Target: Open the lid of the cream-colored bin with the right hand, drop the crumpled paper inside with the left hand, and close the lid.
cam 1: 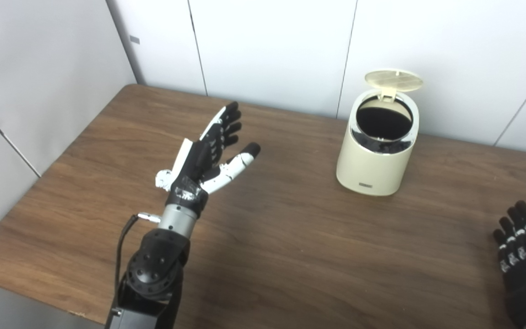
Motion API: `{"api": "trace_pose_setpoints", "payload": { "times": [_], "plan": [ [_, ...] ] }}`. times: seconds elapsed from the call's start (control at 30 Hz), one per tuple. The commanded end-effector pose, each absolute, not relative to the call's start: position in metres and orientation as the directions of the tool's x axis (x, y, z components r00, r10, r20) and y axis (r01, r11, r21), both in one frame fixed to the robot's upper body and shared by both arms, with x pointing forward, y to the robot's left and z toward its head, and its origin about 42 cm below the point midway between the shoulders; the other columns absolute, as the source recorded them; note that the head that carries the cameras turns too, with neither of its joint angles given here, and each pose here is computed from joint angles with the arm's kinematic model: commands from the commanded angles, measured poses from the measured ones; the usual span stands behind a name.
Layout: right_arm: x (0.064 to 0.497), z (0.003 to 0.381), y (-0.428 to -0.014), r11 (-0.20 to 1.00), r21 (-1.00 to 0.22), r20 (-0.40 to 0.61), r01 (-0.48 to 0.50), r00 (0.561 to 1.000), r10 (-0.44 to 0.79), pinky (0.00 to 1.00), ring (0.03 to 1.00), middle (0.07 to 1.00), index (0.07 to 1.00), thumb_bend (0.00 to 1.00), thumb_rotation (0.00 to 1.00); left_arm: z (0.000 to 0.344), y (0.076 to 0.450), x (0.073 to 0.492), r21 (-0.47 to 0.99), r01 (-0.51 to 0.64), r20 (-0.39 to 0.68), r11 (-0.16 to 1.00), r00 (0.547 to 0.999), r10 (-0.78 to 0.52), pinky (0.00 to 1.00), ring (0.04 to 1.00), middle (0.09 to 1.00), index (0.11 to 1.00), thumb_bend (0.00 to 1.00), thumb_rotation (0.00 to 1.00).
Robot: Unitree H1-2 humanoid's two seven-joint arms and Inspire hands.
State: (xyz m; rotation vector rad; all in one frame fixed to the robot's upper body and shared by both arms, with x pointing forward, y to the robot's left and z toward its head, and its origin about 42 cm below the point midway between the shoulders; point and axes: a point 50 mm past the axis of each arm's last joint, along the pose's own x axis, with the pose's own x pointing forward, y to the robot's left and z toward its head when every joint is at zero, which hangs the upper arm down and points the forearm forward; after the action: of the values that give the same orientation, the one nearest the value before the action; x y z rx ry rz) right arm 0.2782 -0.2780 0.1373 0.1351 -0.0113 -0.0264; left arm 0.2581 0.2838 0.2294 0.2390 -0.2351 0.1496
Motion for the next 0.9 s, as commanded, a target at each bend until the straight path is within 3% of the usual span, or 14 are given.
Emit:
{"api": "trace_pose_setpoints", "payload": {
  "times": [0.0,0.17,0.3,0.37,0.57,0.73,0.87],
  "plan": [
    [0.281,0.151,-0.279,0.992,0.127,0.076,0.007,0.997,-0.017,1.0,0.997,0.987,0.97,0.52,1.0,0.251,0.29,0.259,0.251,-0.221,0.325,0.942,0.936,0.133,0.91,0.917,0.939,0.951,0.68,0.35],
    [0.281,0.152,-0.279,0.99,0.143,0.078,0.004,0.997,-0.015,1.0,0.993,0.982,0.963,0.51,1.0,0.255,0.314,0.265,0.343,-0.25,0.323,0.905,0.937,0.136,0.92,0.926,0.939,0.941,0.76,0.32],
    [0.283,0.153,-0.28,0.99,0.14,0.08,-0.001,0.997,-0.01,1.0,0.994,0.983,0.964,0.51,1.0,0.261,0.334,0.269,0.49,-0.25,0.306,0.835,0.946,0.104,0.91,0.947,0.959,0.959,0.8,0.21],
    [0.283,0.153,-0.281,0.989,0.145,0.081,-0.005,0.997,-0.007,1.0,0.997,0.987,0.969,0.51,1.0,0.264,0.341,0.269,0.594,-0.251,0.273,0.765,0.957,0.102,0.93,0.964,0.973,0.96,0.82,0.22],
    [0.284,0.152,-0.281,0.985,0.173,0.069,-0.002,0.998,-0.01,1.0,1.0,0.995,0.978,0.53,1.0,0.271,0.358,0.274,0.832,-0.227,0.179,0.507,0.973,0.143,0.84,0.929,0.941,0.911,0.94,0.25],
    [0.285,0.152,-0.283,0.984,0.179,0.068,-0.008,0.998,-0.004,1.0,1.0,1.0,0.984,0.52,1.0,0.268,0.365,0.273,0.937,-0.16,0.107,0.311,0.978,0.181,0.76,0.914,0.928,0.915,0.98,0.26],
    [0.286,0.153,-0.283,0.982,0.189,0.06,-0.001,0.998,-0.01,1.0,1.0,0.998,0.983,0.53,1.0,0.268,0.369,0.274,0.962,-0.126,0.073,0.244,0.974,0.216,0.8,0.918,0.918,0.897,1.0,0.24]
  ]
}}
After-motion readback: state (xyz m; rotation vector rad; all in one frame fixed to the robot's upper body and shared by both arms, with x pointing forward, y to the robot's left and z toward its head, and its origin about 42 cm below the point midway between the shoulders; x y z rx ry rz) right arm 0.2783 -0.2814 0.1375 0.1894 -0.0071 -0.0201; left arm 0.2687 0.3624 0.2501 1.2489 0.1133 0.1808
